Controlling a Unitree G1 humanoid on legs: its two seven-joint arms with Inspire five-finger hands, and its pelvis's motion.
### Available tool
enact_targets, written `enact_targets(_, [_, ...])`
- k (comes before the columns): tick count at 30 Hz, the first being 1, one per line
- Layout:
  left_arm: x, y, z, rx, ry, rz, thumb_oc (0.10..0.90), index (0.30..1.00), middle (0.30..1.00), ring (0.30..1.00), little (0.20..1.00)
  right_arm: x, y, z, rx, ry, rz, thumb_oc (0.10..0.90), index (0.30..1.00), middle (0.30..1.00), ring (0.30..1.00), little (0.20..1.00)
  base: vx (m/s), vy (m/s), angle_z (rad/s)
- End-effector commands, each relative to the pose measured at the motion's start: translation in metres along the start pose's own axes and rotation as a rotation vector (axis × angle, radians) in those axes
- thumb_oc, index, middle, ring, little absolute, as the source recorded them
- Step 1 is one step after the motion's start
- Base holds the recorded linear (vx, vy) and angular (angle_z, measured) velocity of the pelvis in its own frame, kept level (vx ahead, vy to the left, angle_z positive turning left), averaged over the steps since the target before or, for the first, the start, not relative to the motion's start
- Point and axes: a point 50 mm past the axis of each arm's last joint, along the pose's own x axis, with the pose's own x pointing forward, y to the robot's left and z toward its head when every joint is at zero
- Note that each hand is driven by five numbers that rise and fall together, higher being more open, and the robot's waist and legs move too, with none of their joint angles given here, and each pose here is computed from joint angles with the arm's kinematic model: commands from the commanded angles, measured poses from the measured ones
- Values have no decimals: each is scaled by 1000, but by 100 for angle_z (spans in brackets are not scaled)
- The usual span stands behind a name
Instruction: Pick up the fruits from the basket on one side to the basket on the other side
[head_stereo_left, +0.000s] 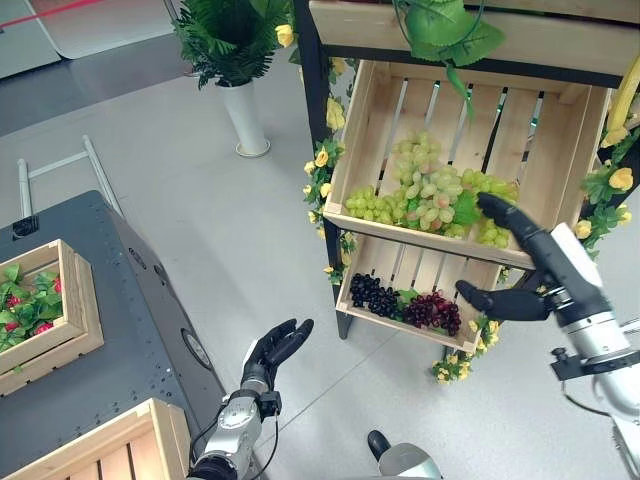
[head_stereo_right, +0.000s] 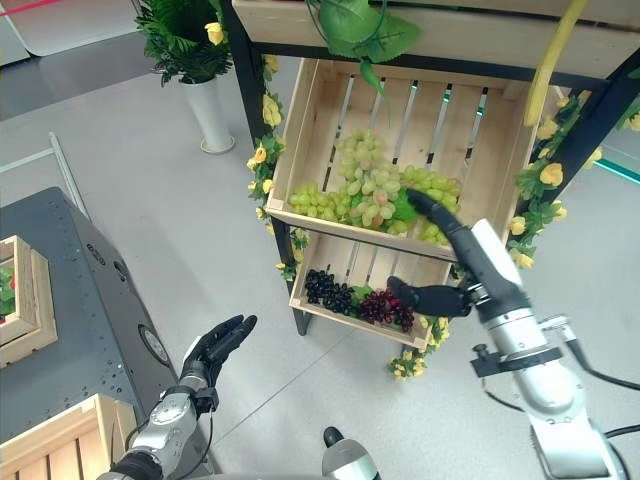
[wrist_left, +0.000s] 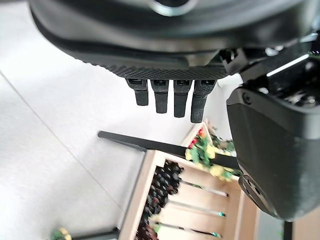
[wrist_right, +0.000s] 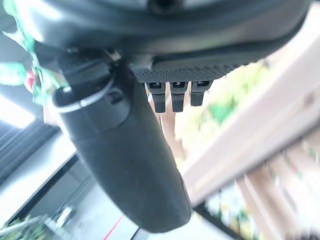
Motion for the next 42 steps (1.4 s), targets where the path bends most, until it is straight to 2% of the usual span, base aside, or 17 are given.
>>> enact_targets(1, [11,8,32,61,-152,28,800,900,900,900,900,21,2,22,87,-178,-26,800,900,900,900,900,0,-74,5])
enact_targets(13, [0,5,-1,66,-62,50,800,900,900,900,900,37,84,-10,407,-25,127,800,900,900,900,900,4,-74,14])
enact_targets(19, [-5,-6,-12,126,-39,-58,800,900,900,900,900,38,121,-39,525,150,200,800,900,900,900,900,-17,-102,27])
enact_targets(23, [-9,-9,-22,125,15,-88,800,900,900,900,900,30,150,-59,571,288,252,800,900,900,900,900,18,-65,28])
enact_targets(29, [-22,-5,-58,176,214,-109,800,900,900,900,900,2,187,-99,705,595,253,800,900,900,900,900,42,-41,25])
enact_targets(33, [-31,-5,-78,243,328,-131,800,900,900,900,900,-11,201,-113,681,712,252,800,900,900,900,900,42,-11,19])
enact_targets(37, [-34,1,-83,318,374,-130,800,900,900,900,900,-29,213,-125,704,832,273,800,900,900,900,900,25,8,9])
enact_targets(42, [-37,-3,-88,421,402,-199,800,900,900,900,900,-54,220,-142,645,985,286,800,900,900,900,900,20,2,21])
